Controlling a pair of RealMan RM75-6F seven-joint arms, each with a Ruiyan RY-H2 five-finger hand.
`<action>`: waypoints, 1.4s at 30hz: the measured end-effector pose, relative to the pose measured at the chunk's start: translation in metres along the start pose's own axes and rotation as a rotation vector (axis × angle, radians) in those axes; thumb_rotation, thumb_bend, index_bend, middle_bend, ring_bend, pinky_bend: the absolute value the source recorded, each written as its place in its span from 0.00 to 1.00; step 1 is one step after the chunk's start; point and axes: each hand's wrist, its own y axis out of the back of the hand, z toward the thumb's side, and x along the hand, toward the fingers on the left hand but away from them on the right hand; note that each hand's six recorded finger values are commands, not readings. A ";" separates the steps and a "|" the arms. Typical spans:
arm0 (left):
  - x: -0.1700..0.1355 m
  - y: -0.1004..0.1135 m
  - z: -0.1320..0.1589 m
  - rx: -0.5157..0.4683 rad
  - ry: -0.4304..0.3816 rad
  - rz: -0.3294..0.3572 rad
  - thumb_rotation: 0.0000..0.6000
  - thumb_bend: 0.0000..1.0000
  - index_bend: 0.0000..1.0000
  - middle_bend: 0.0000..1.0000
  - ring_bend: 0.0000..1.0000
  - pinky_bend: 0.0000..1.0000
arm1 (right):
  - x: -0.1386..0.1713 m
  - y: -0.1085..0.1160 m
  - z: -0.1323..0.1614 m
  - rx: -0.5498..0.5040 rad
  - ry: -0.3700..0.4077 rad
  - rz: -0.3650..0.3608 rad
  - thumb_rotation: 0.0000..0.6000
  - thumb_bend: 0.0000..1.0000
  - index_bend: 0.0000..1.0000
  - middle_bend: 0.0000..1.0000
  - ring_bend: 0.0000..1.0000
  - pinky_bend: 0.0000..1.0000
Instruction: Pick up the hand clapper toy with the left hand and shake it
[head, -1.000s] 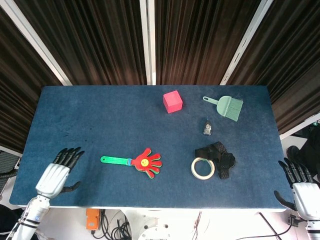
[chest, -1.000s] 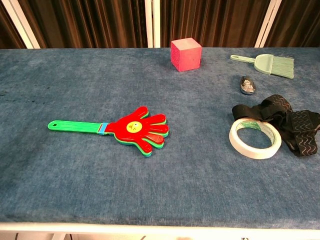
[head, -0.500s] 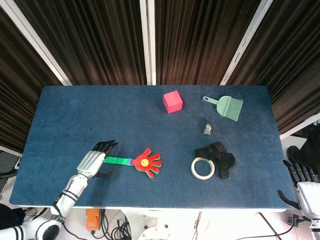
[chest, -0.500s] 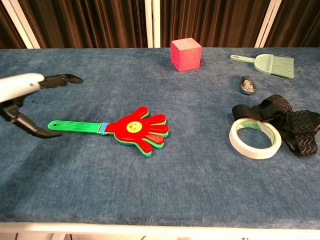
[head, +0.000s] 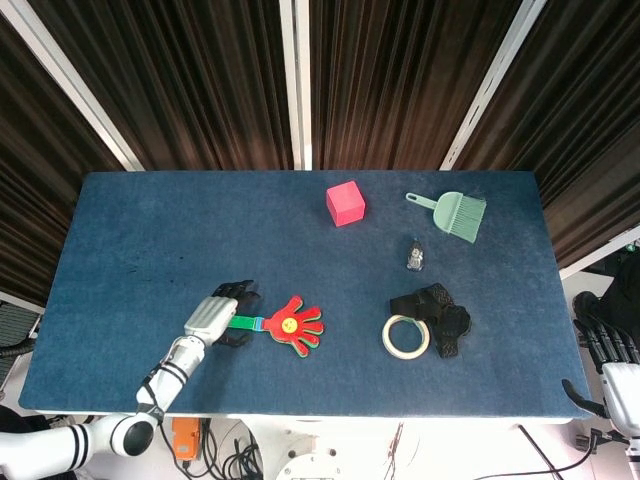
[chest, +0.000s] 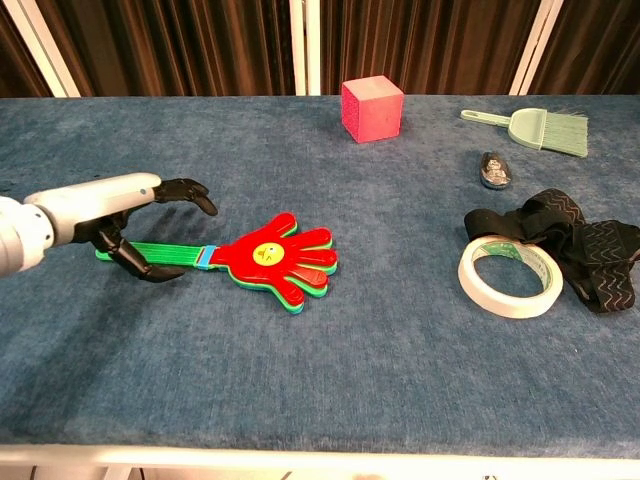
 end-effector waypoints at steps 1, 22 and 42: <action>0.001 -0.001 0.002 0.000 -0.003 -0.001 1.00 0.28 0.23 0.00 0.00 0.00 | 0.000 0.000 0.000 -0.001 -0.001 0.002 1.00 0.21 0.00 0.00 0.00 0.00; 0.011 -0.011 0.006 -0.002 -0.004 -0.012 1.00 0.41 0.50 0.06 0.00 0.00 | 0.000 0.001 -0.009 -0.005 -0.025 0.005 1.00 0.21 0.00 0.00 0.00 0.00; 0.002 0.022 0.008 0.073 -0.091 0.187 1.00 0.48 0.75 0.78 0.76 0.85 | 0.001 0.002 -0.009 -0.006 -0.024 0.007 1.00 0.21 0.00 0.00 0.00 0.00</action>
